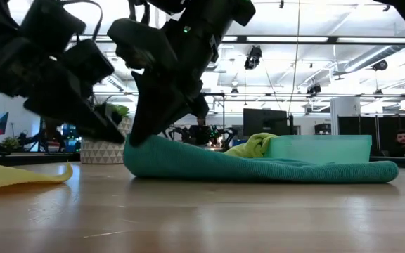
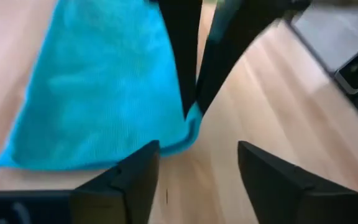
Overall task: Fold microfiber towels
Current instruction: Fold the blue towel
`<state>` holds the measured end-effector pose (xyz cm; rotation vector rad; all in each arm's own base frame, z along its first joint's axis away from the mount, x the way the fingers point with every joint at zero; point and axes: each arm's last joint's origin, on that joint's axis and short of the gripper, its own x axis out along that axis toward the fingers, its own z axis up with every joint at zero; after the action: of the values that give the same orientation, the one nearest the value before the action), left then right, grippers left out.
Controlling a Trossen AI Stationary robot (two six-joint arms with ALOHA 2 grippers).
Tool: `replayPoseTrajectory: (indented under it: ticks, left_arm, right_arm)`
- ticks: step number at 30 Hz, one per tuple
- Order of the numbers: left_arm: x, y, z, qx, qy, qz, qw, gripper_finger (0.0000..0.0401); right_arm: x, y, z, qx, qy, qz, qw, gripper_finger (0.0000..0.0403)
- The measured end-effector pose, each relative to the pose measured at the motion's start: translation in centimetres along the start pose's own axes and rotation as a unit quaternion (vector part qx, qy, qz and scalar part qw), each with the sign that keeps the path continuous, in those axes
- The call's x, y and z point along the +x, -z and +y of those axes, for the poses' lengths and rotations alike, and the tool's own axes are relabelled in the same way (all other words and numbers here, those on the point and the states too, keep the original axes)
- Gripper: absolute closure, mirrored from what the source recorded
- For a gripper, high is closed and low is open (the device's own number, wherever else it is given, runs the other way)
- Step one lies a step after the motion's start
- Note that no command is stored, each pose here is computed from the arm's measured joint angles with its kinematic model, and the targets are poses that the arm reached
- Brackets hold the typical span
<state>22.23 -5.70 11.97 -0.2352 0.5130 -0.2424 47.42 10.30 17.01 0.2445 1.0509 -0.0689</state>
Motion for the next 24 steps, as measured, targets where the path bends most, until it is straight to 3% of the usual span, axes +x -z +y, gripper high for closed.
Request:
replayPoseTrajectory:
  ticks: [5, 16, 24]
  left_arm:
    - [1.0, 0.7, 0.3, -0.015, -0.008, 0.025, 1.000, 0.0176]
    - [2.4, -1.7, -0.1, 0.007, -0.035, -0.032, 0.999, 0.0175]
    - [3.1, -1.2, -0.5, 0.017, -0.017, -0.013, 1.000, 0.0183]
  right_arm:
    - [-0.1, -0.1, 0.0, 0.004, -0.001, -0.002, 1.000, 0.0394]
    - [-0.1, -0.1, 0.0, 0.016, -0.003, -0.004, 1.000, 0.0394]
    - [-0.1, 0.0, 0.1, 0.015, -0.006, 0.003, 1.000, 0.0394]
